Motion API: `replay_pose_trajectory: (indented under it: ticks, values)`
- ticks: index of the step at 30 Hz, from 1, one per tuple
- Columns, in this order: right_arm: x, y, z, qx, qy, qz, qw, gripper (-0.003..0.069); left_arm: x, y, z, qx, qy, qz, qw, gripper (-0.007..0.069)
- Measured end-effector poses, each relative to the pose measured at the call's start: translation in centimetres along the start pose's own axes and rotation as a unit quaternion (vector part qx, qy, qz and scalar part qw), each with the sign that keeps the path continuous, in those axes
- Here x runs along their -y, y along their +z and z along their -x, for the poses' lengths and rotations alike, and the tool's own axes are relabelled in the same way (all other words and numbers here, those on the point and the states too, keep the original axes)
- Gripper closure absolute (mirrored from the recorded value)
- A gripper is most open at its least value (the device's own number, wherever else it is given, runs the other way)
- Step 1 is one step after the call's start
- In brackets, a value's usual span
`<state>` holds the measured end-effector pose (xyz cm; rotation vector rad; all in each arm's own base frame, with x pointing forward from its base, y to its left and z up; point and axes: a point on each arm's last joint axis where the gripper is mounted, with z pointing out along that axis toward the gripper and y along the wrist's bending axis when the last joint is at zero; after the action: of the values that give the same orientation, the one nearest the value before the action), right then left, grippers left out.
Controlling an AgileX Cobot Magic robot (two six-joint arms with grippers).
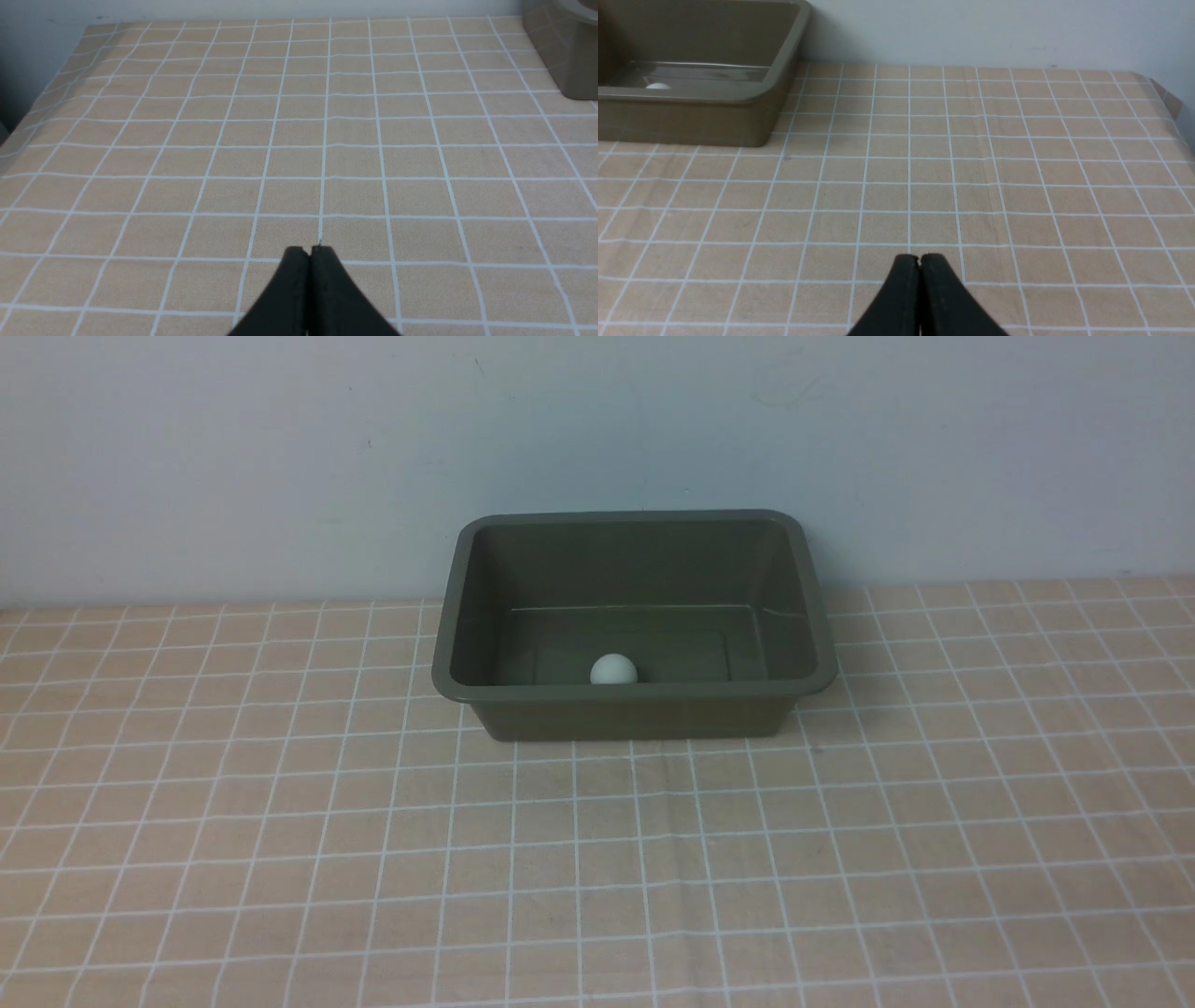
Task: Put the table tennis balls into the box on the light coffee tablecloth.
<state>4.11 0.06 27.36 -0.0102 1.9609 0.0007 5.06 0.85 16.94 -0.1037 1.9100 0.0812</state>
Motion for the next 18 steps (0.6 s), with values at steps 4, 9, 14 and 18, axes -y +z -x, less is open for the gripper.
replay_pose_trajectory:
  ticks: [4,9,14,18]
  values:
    - [0.0,0.0,0.0,0.000,0.000,0.000,1.000,0.0676,0.0,0.0,0.0,0.000,0.000,0.000,1.000,0.0694]
    - [0.0,0.0,0.0,0.000,0.000,0.000,1.000,0.0676,0.0,0.0,0.0,0.000,0.000,0.000,1.000,0.0694]
    - [0.0,0.5,0.0,0.029,-0.003,-0.001,1.000,0.0676,0.0,0.0,0.0,0.000,0.000,0.000,1.000,0.0694]
    - [0.0,1.5,-0.3,0.076,-0.009,-0.002,0.997,0.0676,0.0,0.0,0.0,0.000,0.000,0.000,1.000,0.0694]
